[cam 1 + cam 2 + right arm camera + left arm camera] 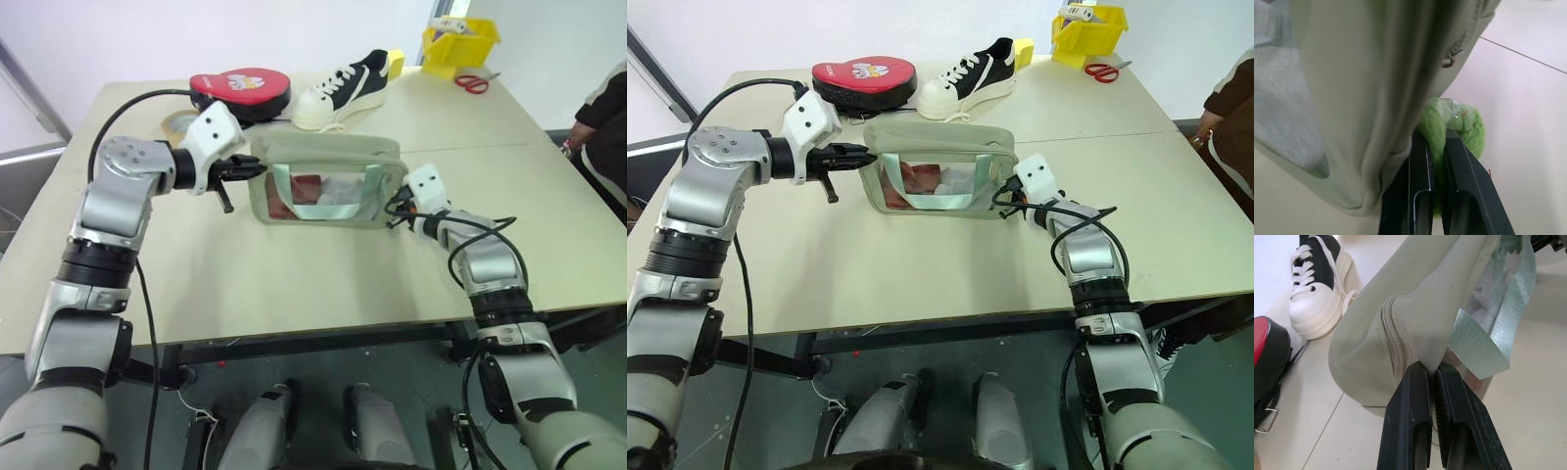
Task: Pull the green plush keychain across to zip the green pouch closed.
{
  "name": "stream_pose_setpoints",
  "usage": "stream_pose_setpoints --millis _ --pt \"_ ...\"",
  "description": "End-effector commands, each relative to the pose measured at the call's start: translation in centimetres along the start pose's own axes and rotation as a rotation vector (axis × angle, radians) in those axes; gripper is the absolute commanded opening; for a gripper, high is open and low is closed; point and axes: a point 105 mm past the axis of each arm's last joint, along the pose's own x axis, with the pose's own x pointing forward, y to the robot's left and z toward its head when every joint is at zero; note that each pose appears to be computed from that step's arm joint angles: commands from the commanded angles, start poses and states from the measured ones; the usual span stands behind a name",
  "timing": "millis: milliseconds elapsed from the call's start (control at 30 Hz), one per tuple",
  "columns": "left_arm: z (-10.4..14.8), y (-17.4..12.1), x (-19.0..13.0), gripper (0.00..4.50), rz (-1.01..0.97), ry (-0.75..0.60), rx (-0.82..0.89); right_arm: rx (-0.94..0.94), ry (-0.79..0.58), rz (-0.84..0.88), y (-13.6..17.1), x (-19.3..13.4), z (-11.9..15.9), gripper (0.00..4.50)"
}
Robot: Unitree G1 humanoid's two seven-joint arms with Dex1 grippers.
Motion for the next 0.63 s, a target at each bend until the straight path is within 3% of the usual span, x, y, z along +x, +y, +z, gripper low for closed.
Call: stream_pose_setpoints --millis 33,100,267,300,433,633 --pt "1.1 0.7 -0.7 0.75 0.036 -0.038 0.012 -0.083 -0.072 0.044 -2.4 -2.8 4.4 0.74" --pt "1.3 1.0 -1.1 1.56 0.040 -0.051 -0.009 -0.155 -0.076 0.101 -3.5 -5.0 6.4 1.58" --pt "1.6 2.3 -3.4 4.19 0.038 -0.093 -0.115 -0.239 -0.093 0.261 -3.8 -10.3 11.0 4.22" --pt "1.6 2.7 -3.9 4.47 0.043 -0.104 -0.138 -0.237 -0.105 0.304 -3.3 -11.1 11.7 4.49" --pt "1.4 3.2 -5.7 4.47 0.035 -0.126 -0.205 -0.206 -0.211 0.497 0.0 -14.3 15.3 4.49" --pt "0.8 3.3 -6.2 4.47 0.056 -0.110 -0.203 -0.214 -0.199 0.431 0.3 -13.8 14.9 4.49"
